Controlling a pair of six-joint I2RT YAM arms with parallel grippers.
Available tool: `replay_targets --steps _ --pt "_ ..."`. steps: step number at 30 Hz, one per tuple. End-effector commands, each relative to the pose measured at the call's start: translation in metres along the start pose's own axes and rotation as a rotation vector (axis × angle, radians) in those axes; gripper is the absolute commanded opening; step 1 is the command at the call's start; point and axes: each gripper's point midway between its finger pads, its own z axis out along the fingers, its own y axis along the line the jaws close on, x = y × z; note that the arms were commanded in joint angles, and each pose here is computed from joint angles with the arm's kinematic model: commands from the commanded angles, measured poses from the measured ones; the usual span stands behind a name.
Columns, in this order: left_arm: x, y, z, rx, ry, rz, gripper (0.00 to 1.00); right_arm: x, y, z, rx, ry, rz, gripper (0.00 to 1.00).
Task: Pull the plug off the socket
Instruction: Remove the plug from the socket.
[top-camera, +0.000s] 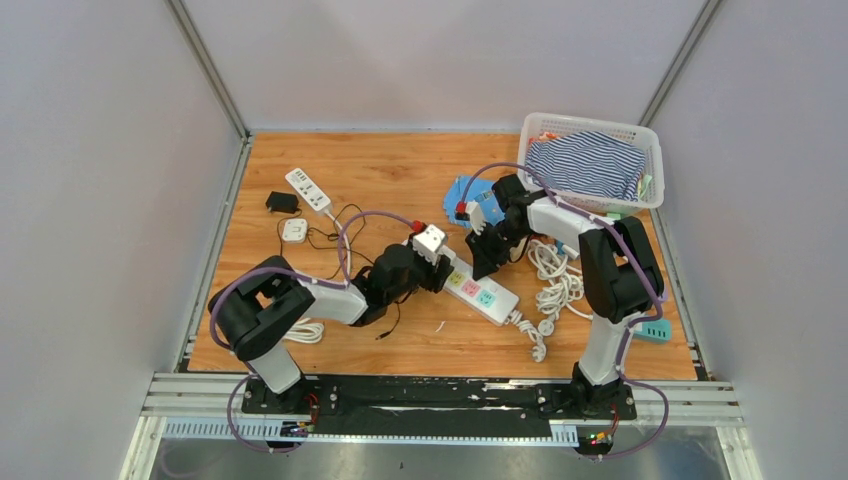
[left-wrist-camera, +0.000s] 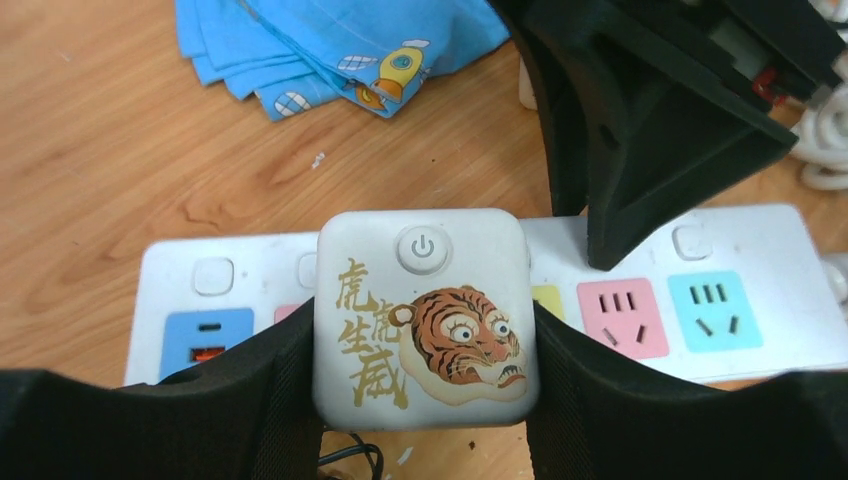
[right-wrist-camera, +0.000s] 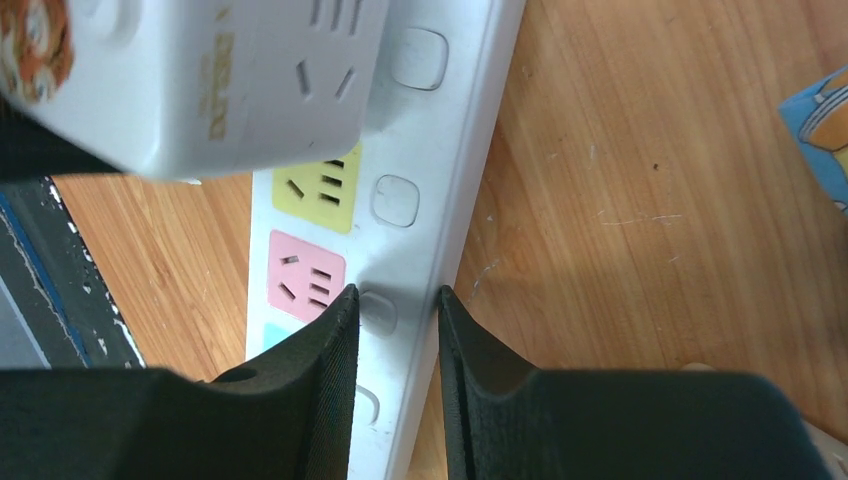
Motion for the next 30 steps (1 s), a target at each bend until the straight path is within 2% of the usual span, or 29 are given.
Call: replay_targets --steps 1,6,10,13,17,22,23,26,30 --pt "-0.068 -0.024 -0.009 -0.065 -0.178 0.251 0.0 0.094 -0.036 0.017 0.147 0.365 0.005 0.21" --pt "-0.068 -0.028 -0.006 -0.038 -0.176 0.199 0.0 0.094 -0.036 0.017 0.148 0.373 0.0 0.2" --pt "-0.08 -0.041 -0.004 0.176 -0.214 -0.069 0.0 0.094 -0.036 0.017 0.147 0.372 -0.002 0.2" --pt "-0.085 -0.039 -0.008 0.235 -0.258 -0.157 0.0 0.094 -0.036 0.017 0.148 0.372 -0.002 0.2" --pt "-0.085 -0.038 -0.009 0.228 -0.255 -0.117 0.0 0.095 -0.036 0.017 0.148 0.373 -0.001 0.19" --pt "-0.075 -0.032 -0.011 0.006 -0.192 0.213 0.0 0.094 -0.035 0.017 0.146 0.374 -0.002 0.18" --pt "-0.073 -0.033 -0.011 -0.004 -0.183 0.227 0.0 0.095 -0.035 0.018 0.146 0.375 -0.002 0.18" --pt "-0.073 -0.035 -0.01 0.004 -0.181 0.195 0.0 0.095 -0.035 0.018 0.145 0.377 -0.001 0.18" --pt "-0.084 -0.047 -0.011 0.171 -0.216 -0.008 0.0 0.095 -0.035 0.017 0.145 0.377 -0.002 0.18"
